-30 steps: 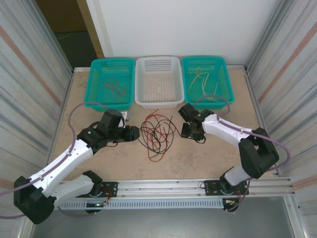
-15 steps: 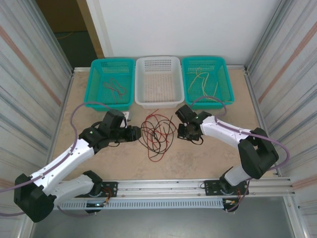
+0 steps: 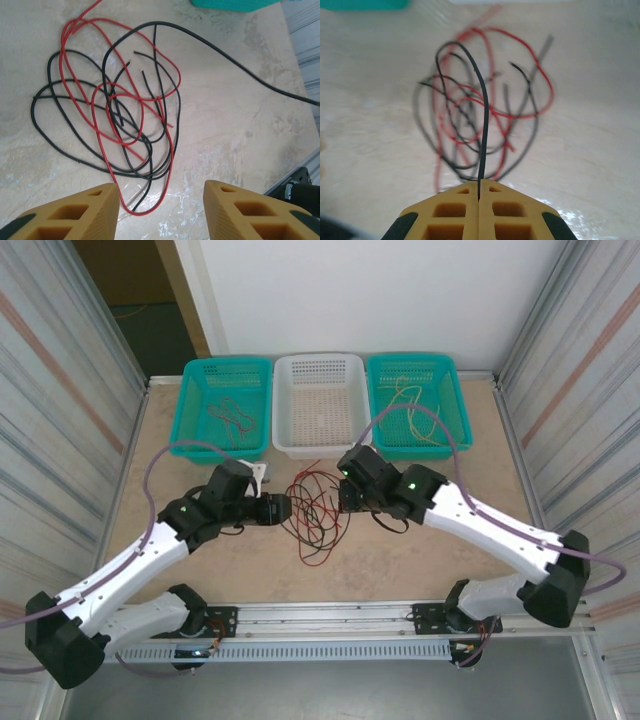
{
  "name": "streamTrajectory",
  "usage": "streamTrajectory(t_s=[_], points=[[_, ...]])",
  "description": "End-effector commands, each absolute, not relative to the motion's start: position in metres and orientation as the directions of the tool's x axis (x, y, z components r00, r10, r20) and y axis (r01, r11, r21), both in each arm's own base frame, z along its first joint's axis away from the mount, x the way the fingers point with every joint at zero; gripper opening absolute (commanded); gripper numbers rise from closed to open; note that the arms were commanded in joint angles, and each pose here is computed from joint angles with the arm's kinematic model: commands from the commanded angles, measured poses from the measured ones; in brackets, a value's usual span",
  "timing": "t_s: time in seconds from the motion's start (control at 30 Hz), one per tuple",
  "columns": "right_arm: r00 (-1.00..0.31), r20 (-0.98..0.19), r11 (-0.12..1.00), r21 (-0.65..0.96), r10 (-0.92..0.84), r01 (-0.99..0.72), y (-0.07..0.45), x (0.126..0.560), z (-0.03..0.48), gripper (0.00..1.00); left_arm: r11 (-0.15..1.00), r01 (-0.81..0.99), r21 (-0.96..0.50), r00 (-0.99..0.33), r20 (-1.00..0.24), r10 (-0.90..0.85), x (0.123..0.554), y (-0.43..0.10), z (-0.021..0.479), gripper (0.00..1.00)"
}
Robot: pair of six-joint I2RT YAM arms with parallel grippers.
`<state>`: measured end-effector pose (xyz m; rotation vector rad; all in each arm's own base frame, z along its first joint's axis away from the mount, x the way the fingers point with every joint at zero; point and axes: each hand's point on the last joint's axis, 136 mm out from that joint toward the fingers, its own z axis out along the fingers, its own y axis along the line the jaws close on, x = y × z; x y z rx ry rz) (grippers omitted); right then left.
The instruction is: Untangle the cables
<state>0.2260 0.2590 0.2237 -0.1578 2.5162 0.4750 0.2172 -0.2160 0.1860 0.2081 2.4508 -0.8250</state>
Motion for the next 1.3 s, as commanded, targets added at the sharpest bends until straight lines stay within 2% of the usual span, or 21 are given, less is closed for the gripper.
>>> streamTrajectory(t_s=[0.0, 0.2, 0.4, 0.73, 0.97, 1.27], points=[[-0.764, -0.643, 0.931, 0.245, -0.053, -0.272, 0.251, 0.221, 0.259, 0.00, 0.777, 0.373, -0.508, -0.795, -0.606, -0.014, 0.226, -0.225, 0.209, 0.49], [-0.661, -0.749, 0.870, 0.301, -0.038, -0.391, 0.267, 0.204, 0.319, 0.00, 0.787, 0.372, -0.493, -0.786, -0.619, -0.016, 0.229, -0.223, 0.208, 0.52], [-0.606, -0.795, 0.826, 0.357, 0.024, -0.437, 0.263, 0.197, 0.359, 0.00, 0.783, 0.366, -0.503, -0.789, -0.613, -0.025, 0.228, -0.224, 0.202, 0.52], [-0.536, -0.831, 0.720, 0.463, 0.150, -0.517, 0.252, 0.182, 0.413, 0.00, 0.784, 0.356, -0.508, -0.792, -0.609, -0.036, 0.236, -0.229, 0.193, 0.55], [-0.487, -0.848, 0.661, 0.489, 0.208, -0.569, 0.247, 0.175, 0.440, 0.00, 0.726, 0.397, -0.561, -0.787, -0.615, -0.044, 0.238, -0.245, 0.202, 0.57], [-0.422, -0.867, 0.654, 0.484, 0.266, -0.581, 0.236, 0.186, 0.474, 0.00, 0.724, 0.393, -0.567, -0.795, -0.605, -0.042, 0.234, -0.244, 0.195, 0.58]])
